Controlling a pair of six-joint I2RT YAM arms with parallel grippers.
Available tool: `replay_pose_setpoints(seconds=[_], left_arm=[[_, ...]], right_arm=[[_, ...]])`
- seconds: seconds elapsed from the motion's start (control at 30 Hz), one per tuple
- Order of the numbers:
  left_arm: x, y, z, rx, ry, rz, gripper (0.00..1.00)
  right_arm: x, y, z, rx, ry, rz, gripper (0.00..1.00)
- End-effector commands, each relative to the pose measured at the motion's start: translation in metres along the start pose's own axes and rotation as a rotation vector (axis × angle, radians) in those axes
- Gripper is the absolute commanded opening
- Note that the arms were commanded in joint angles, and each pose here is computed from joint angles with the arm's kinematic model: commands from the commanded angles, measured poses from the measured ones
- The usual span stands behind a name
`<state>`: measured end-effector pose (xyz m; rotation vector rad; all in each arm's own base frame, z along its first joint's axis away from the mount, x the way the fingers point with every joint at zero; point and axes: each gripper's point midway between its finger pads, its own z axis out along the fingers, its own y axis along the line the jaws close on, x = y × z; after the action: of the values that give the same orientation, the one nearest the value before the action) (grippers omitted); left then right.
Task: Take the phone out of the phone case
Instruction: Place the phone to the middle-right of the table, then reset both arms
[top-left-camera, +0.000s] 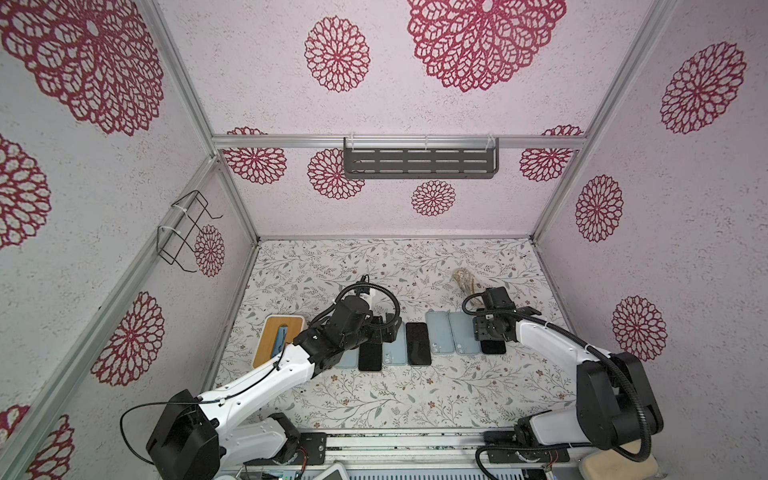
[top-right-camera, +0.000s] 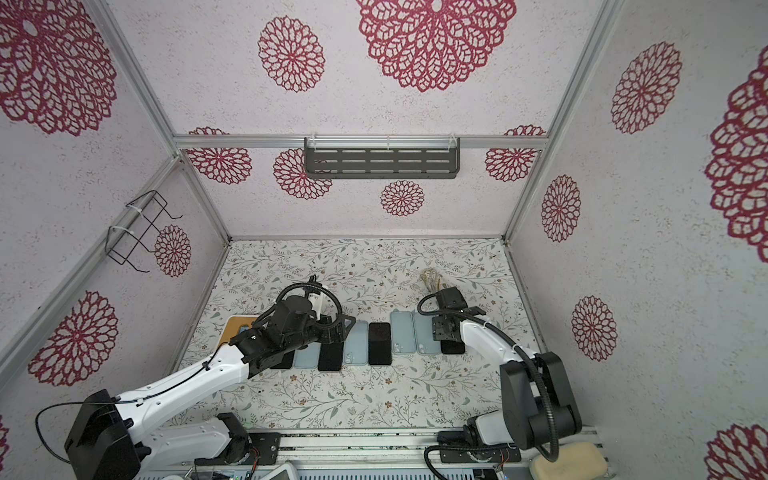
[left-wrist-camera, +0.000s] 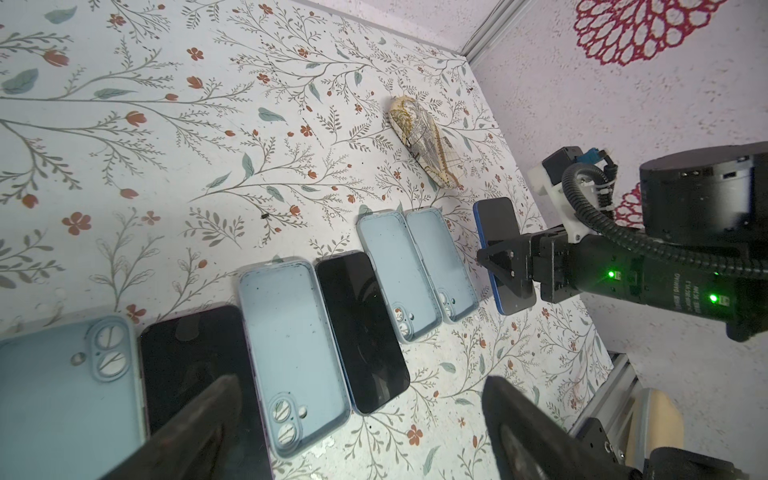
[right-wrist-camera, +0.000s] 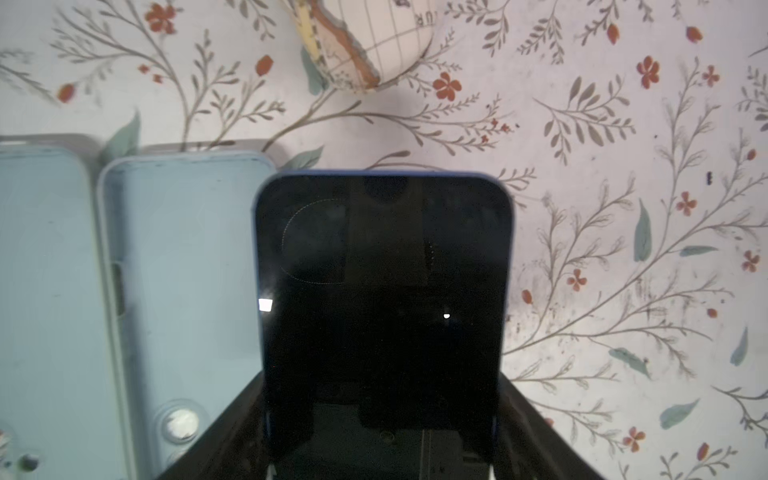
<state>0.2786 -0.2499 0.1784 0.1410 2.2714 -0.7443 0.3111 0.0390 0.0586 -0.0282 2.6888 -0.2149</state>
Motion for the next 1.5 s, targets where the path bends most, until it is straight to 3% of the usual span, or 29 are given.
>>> replay_pose_setpoints(seconds=[0.0,0.4,0.73,1.0,1.13,1.33,1.47], left_arm=[[-0.001,0.003,-0.003,0.008,-0.009,0.002,0.95],[0.0,0.009,-0.004,-0.001,-0.004,-0.008,0.95],[0.003,0.014,-0.006,-0.014,-0.004,-0.016,0.95],[0.002,0.026,-0.008,-0.042,-0.02,-0.041,0.95],[-0.008,0.053,-0.018,-0.124,-0.071,-0.071,0.95],[-0.035,0.144,-0.069,-0.404,-0.286,-0.19,0.98],[-0.044,0.204,-0.107,-0.583,-0.431,-0.234,0.98]], right_arm=[[-0.024,-0.009,0.0,-0.001,-0.057,-0.04,0.44],[-0.025,0.001,0.036,-0.087,-0.001,-0.063,0.53],[-0.025,0.003,0.03,-0.138,-0.008,-0.036,0.81],[-0.039,-0.01,0.009,-0.131,-0.071,0.023,0.94],[-0.057,-0.018,-0.014,-0.141,-0.192,0.097,0.98],[-0.077,-0.054,-0.049,-0.084,-0.565,0.281,0.99],[-0.074,-0.08,-0.048,-0.004,-0.674,0.357,0.99]])
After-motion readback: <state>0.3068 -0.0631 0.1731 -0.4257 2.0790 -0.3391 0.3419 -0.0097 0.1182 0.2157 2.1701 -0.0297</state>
